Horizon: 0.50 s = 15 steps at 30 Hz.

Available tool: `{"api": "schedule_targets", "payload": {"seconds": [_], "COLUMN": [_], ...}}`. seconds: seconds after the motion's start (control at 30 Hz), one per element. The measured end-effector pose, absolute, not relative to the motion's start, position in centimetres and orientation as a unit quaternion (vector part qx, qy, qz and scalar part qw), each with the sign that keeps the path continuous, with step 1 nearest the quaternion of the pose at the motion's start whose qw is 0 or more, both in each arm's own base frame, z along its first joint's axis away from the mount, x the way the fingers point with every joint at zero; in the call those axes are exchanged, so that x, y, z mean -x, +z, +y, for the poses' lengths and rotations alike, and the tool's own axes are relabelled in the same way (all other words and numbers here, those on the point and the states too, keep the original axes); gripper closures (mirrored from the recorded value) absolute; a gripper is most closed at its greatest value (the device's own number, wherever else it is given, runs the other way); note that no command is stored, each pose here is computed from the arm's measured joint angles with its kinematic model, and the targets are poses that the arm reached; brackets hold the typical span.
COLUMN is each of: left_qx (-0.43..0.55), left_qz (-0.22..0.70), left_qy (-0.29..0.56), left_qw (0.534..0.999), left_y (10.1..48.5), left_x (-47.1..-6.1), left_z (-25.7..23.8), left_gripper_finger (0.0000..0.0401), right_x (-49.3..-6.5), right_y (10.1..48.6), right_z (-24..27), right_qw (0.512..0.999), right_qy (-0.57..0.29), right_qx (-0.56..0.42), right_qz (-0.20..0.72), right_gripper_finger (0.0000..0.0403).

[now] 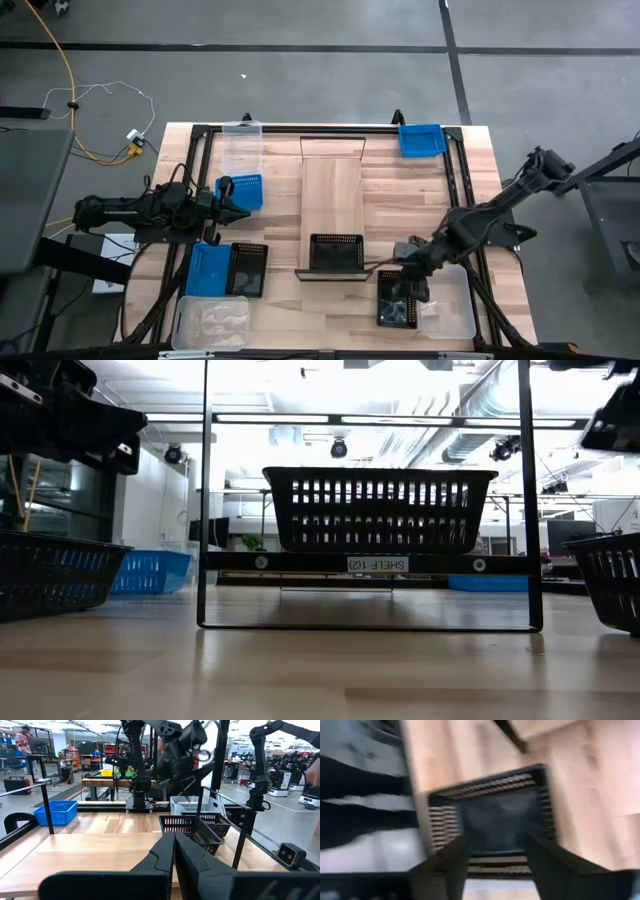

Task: Stack baskets on shelf by color
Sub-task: Stack the right black bin on top of the other black bin on the shelf

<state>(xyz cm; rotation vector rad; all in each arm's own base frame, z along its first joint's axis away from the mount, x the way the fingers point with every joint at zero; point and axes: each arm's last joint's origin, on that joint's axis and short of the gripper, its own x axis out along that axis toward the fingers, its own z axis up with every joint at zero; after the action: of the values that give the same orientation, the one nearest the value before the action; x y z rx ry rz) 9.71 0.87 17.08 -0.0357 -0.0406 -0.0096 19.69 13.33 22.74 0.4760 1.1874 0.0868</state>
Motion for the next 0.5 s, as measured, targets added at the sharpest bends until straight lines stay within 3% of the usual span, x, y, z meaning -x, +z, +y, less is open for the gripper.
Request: {"api": "schedule_targets", "payload": {"seconds": [0.17, 0.5], "left_qx": [0.018, 0.018], "left_qz": [-0.020, -0.020], "left_qy": [-0.005, -0.005], "left_qw": [1.000, 1.000], "left_y": [17.1, 17.1], "left_x": [-9.7, -9.7], "left_z": [0.9, 0.9], "left_gripper_finger": [0.0398, 0.0398], "right_x": [-20.4, -21.6], "right_y": [20.7, 17.8], "right_z": [13.1, 14.0], "right_qw": [0.801, 0.783], "right_qy": [0.023, 0.021], "right_qx": [-0.133, -0.083], "right_qz": [0.584, 0.616], "right_gripper_finger": [0.0168, 0.0181]}}
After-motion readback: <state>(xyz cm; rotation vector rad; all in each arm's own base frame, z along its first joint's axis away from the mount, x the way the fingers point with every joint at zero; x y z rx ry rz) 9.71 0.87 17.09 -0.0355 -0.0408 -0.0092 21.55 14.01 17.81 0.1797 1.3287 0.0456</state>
